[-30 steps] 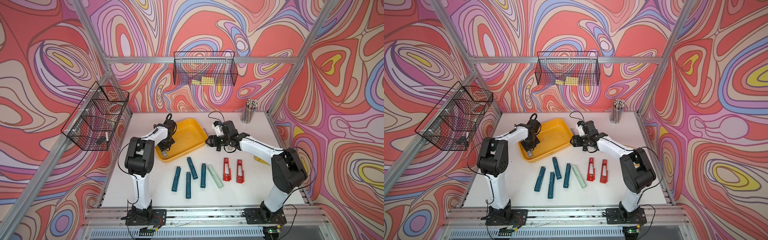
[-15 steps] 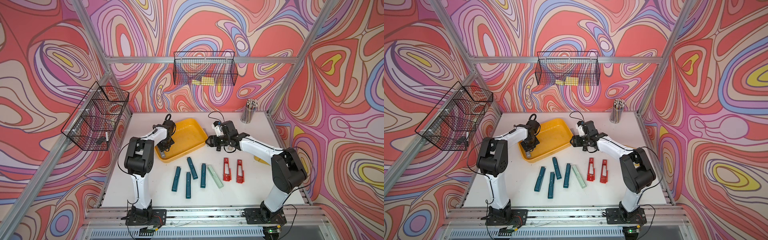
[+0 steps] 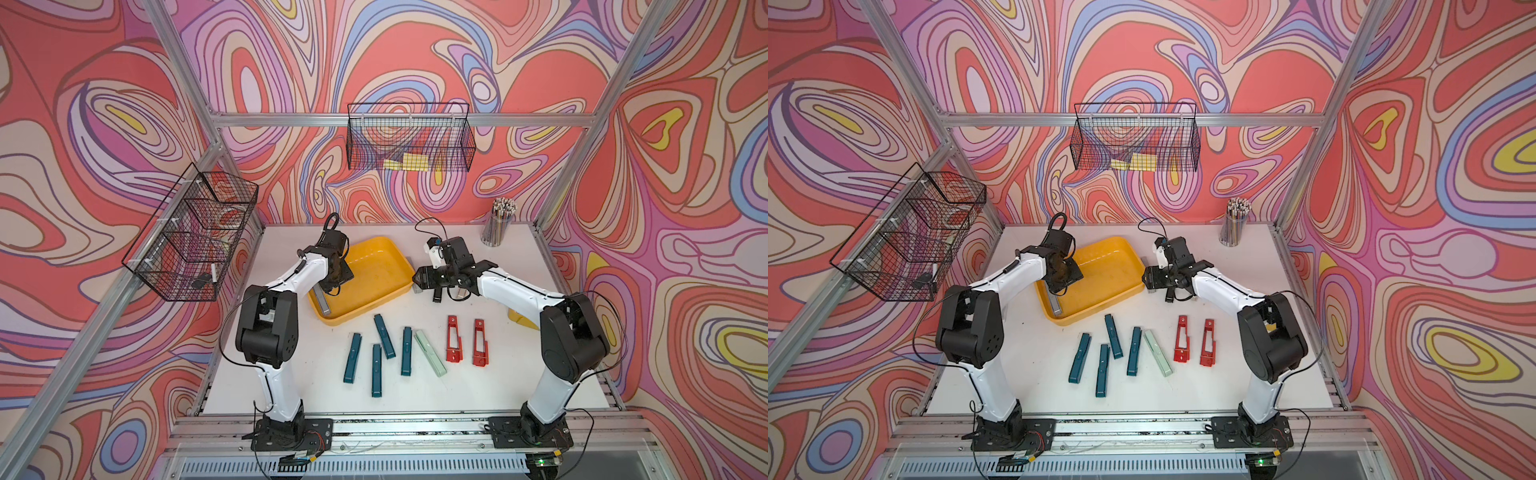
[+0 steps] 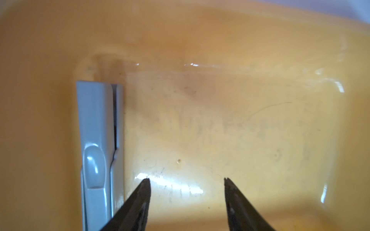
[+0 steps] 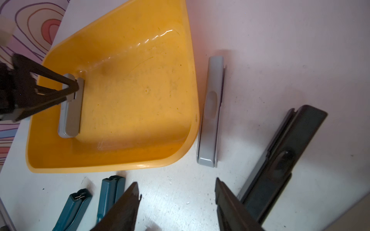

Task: Put the pruning pliers into the storage box
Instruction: Adjust the pruning pliers in the storage box, then move the storage box to the center of the board, then pick up the pruning pliers from the center of the board.

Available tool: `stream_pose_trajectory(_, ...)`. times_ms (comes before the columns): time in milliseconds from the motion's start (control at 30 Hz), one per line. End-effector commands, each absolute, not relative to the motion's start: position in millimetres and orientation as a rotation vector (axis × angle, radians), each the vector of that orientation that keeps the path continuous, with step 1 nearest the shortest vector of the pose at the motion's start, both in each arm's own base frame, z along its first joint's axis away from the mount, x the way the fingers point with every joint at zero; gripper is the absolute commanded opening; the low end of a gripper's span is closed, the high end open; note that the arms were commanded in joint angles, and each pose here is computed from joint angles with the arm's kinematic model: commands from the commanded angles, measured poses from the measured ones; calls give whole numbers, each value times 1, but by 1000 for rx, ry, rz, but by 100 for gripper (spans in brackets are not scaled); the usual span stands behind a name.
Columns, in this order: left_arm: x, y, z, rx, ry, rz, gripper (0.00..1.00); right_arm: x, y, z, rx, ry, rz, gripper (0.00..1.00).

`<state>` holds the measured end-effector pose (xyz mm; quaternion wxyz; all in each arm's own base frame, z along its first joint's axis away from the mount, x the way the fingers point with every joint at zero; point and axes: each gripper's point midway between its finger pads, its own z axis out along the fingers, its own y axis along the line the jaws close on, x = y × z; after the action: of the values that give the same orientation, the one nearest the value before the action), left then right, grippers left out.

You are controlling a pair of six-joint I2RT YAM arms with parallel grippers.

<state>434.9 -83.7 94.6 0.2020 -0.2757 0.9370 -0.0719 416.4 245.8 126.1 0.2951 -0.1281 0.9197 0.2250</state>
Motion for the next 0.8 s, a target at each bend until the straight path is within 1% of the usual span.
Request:
stream_pose_trajectory(0, 431, -96, 134, -662, 2582, -323, 76, 423, 235, 119, -351, 2471, 504, 63)
stream_pose_trajectory(167, 401, -108, 153, -551, 2606, -449, 88, 426, 228, 109, -346, 2475, 442, 60)
stream_pose_trajectory(233, 385, -107, 154, -537, 2625, -459, 99, 426, 228, 104, -352, 2478, 438, 59)
stream_pose_trajectory(333, 363, -100, 156, -534, 2635, -434, 99, 426, 228, 100, -356, 2473, 435, 59)
stream_pose_trajectory(467, 332, -83, 160, -558, 2646, -352, 99, 425, 231, 95, -390, 2463, 456, 54)
stream_pose_trajectory(567, 312, -75, 161, -571, 2656, -315, 99, 424, 231, 88, -400, 2472, 451, 54)
stream_pose_trajectory(767, 287, -71, 160, -596, 2664, -393, 99, 422, 235, 67, -410, 2511, 442, 54)
